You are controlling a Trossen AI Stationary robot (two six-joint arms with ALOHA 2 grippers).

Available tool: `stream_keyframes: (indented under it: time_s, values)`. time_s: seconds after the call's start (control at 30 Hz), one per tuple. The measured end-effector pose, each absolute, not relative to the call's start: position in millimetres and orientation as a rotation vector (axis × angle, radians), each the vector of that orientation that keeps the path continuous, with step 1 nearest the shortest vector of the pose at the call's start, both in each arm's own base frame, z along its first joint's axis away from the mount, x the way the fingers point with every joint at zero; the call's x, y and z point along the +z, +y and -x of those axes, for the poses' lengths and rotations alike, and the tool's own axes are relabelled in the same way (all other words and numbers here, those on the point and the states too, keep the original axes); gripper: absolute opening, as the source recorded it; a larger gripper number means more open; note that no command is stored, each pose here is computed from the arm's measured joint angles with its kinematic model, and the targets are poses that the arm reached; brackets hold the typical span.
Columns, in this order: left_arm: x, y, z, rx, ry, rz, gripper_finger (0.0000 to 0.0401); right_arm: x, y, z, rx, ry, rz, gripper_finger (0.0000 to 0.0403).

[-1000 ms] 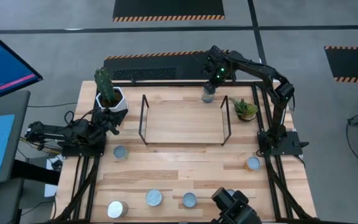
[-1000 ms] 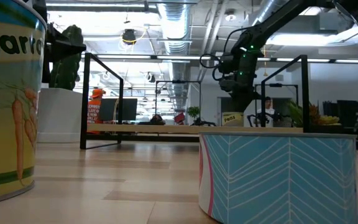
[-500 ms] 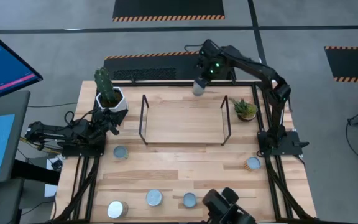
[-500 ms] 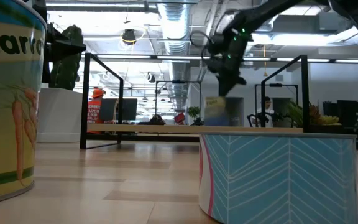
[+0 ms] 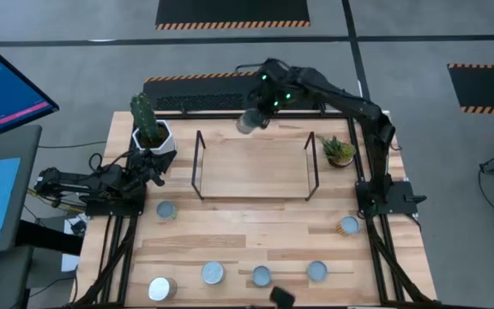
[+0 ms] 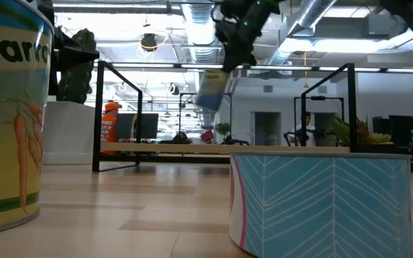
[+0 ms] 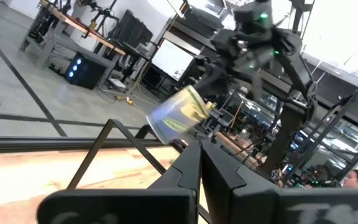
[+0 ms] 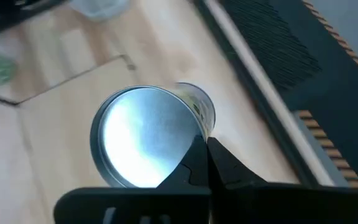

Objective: Pick and place cans onto a shelf
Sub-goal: Put the canned peas on the shelf

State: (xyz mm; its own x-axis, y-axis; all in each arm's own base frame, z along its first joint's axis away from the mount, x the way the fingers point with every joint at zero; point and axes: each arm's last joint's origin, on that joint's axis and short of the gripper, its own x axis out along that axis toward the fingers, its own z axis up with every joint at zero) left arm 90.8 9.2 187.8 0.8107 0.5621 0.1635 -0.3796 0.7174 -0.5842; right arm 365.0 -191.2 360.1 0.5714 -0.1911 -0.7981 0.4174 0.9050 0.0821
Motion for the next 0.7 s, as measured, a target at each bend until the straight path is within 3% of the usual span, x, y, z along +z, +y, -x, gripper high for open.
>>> stream_keyframes:
  time_s: [0.27,0.7]
  values:
    - [187.8,9.2,-90.8,0.532,-0.344,0.563,0.0000,347.7,-150.0,-403.6,-0.320,0.857,-0.260,0.0000]
    - [187.8,9.1,-90.8,0.531,-0.338,0.557,0.0000,300.7,-143.7,-430.4,-0.254,0.969,-0.351,0.0000]
